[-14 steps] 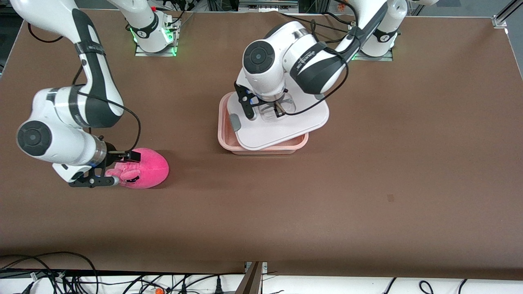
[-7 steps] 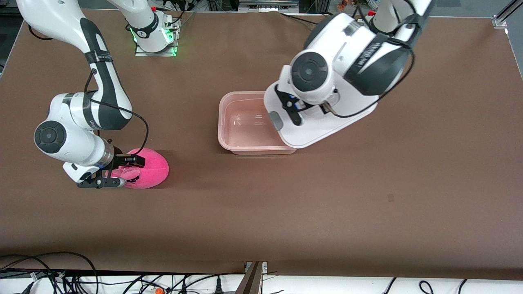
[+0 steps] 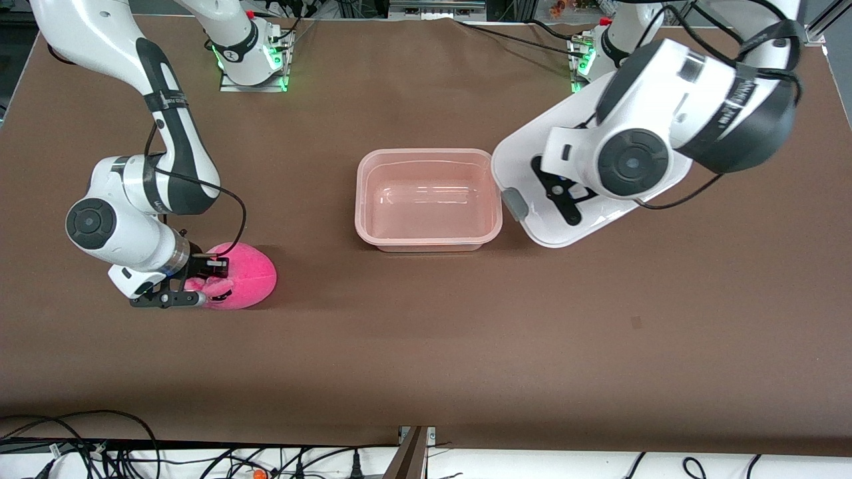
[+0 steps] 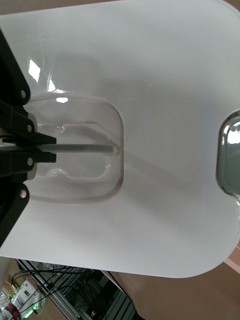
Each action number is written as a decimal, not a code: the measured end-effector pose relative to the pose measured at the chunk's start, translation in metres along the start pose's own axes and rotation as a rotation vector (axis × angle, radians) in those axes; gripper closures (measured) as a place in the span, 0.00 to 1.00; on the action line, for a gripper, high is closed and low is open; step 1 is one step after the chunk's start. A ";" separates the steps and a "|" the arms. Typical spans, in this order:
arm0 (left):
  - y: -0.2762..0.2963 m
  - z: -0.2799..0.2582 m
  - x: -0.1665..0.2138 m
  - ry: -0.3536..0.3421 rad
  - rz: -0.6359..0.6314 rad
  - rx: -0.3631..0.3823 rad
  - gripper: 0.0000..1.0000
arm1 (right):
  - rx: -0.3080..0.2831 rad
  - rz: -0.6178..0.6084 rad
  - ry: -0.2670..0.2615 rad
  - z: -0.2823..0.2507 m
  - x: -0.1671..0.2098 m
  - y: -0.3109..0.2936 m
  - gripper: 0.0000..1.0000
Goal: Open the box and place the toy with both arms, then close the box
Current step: 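Grasp the pink plush toy with the right gripper and lift it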
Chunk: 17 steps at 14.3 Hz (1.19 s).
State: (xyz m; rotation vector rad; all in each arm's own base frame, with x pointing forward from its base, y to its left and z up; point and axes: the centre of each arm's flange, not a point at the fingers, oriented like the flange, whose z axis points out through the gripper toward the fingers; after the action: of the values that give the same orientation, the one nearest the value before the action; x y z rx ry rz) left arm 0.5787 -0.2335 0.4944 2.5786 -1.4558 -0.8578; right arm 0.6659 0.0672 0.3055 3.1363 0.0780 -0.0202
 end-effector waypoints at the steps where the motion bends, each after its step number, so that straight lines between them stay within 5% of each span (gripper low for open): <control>1: -0.011 0.001 -0.008 -0.008 0.013 0.007 0.93 | 0.006 -0.006 0.002 -0.001 0.000 0.001 0.84; 3: -0.026 0.001 -0.020 -0.023 0.049 0.026 0.93 | 0.012 -0.042 0.008 -0.005 0.001 0.001 0.95; 9: -0.049 0.002 -0.038 -0.033 0.092 0.035 0.93 | 0.045 -0.223 -0.042 -0.059 0.003 -0.036 0.95; 12: -0.053 0.003 -0.042 -0.030 0.088 0.030 0.93 | 0.085 -0.429 -0.075 -0.113 -0.003 -0.080 0.95; 17: -0.054 0.002 -0.041 -0.025 0.130 0.041 0.93 | 0.156 -0.922 -0.026 -0.180 -0.026 -0.174 0.95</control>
State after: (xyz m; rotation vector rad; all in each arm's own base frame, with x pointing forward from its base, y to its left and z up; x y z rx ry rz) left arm 0.6033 -0.1701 0.4939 2.4773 -1.6434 -0.8543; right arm 0.6332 0.2403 0.4847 2.9112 1.5392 -0.0702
